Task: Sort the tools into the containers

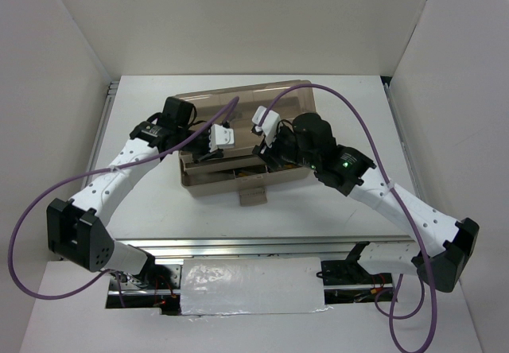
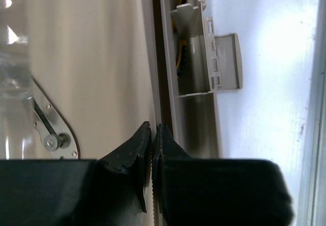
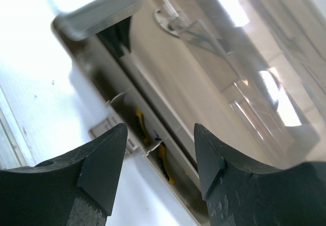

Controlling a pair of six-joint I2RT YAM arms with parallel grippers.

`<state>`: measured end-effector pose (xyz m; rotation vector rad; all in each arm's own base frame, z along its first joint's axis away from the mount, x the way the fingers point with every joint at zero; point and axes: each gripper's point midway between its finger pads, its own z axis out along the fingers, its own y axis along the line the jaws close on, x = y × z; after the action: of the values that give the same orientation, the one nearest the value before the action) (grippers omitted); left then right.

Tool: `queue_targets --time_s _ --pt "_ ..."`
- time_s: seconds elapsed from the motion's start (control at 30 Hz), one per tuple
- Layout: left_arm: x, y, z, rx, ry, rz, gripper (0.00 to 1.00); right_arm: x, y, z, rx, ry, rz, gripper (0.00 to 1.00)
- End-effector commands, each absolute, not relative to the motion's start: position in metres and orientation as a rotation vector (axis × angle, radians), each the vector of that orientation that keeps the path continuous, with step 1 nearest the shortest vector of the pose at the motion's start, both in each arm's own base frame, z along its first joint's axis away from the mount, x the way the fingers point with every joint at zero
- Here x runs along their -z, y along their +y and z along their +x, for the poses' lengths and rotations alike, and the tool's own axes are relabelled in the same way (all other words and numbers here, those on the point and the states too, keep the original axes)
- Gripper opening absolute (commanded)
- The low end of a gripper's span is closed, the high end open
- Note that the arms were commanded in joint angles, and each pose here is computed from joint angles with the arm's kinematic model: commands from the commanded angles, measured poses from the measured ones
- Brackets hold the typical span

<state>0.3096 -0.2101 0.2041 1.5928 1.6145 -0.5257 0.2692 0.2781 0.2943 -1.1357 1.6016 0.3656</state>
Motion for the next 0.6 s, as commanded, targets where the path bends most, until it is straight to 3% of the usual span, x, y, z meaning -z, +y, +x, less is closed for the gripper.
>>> queue_targets --time_s 0.0,0.1,0.33,0.53,0.57 --pt "-0.265 -0.232 0.283 0.517 1.352 1.594 0.18 -0.309 0.265 0.268 -0.374 1.635 -1.017 0.63" --pt "-0.275 -0.235 0.272 0.478 1.301 1.582 0.29 -0.294 0.256 0.284 -0.306 1.678 -0.962 0.63" --pt "-0.27 -0.232 0.26 0.393 1.283 1.608 0.3 -0.29 0.253 0.318 -0.318 1.769 -0.832 0.64" --pt "-0.265 -0.23 0.246 0.409 1.26 1.656 0.33 -0.307 0.256 0.304 -0.462 1.771 -0.853 0.64" --pt "-0.268 -0.23 0.235 0.442 1.235 1.672 0.41 -0.309 0.258 0.292 -0.513 1.764 -0.885 0.64"
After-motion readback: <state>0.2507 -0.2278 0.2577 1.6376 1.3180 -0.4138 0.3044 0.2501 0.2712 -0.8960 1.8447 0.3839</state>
